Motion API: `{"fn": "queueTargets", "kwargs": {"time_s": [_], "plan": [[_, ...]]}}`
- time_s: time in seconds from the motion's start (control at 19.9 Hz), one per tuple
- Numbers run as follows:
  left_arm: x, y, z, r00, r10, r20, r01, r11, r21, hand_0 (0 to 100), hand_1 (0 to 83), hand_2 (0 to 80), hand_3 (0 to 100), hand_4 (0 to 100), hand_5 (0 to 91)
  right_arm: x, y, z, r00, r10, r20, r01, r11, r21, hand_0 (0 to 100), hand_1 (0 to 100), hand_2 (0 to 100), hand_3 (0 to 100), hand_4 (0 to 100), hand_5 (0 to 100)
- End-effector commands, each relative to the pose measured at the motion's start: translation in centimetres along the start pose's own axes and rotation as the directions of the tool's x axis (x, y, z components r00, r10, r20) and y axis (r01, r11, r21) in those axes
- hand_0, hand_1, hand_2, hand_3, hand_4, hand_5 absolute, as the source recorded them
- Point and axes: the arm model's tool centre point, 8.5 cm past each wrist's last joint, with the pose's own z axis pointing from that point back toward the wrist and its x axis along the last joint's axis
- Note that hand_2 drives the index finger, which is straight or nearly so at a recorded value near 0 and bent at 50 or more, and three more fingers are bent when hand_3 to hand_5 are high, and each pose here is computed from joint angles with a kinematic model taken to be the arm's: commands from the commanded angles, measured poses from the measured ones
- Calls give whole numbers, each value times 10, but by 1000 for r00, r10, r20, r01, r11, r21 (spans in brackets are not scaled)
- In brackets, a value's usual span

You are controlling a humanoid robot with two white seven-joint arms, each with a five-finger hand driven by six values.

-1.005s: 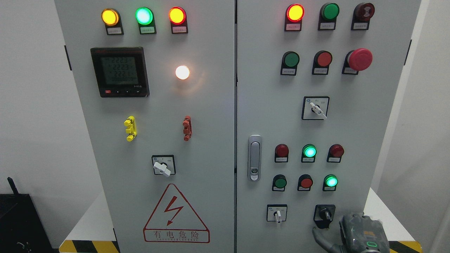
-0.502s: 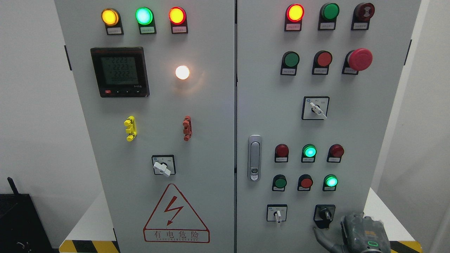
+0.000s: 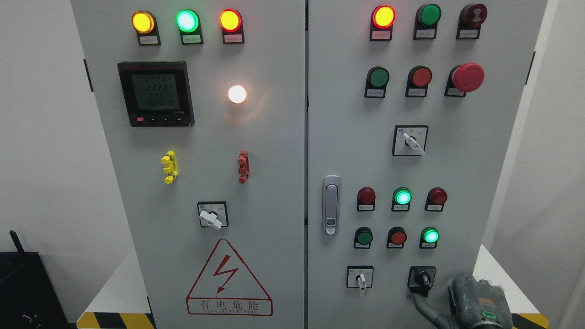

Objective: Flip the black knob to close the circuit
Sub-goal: 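Grip the black knob with the right hand and twist it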

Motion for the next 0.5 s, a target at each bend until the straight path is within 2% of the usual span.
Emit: {"fn": "queueTargets", "kwargs": {"time_s": [0.0,0.45], "plan": [[0,0,0,1000,20,0,-20,1000,1,0,0,0,48,24,0,8,-2,-1,1000,-27,2,27,1000,-5,0,0,911,1000,839,846],[0,0,0,1000,18,0,-18,1000,1,0,0,0,49,24,0,3,-4,-3,1000,-29,-13,29,1000,-9,0,0,911,1000,839,847]]}}
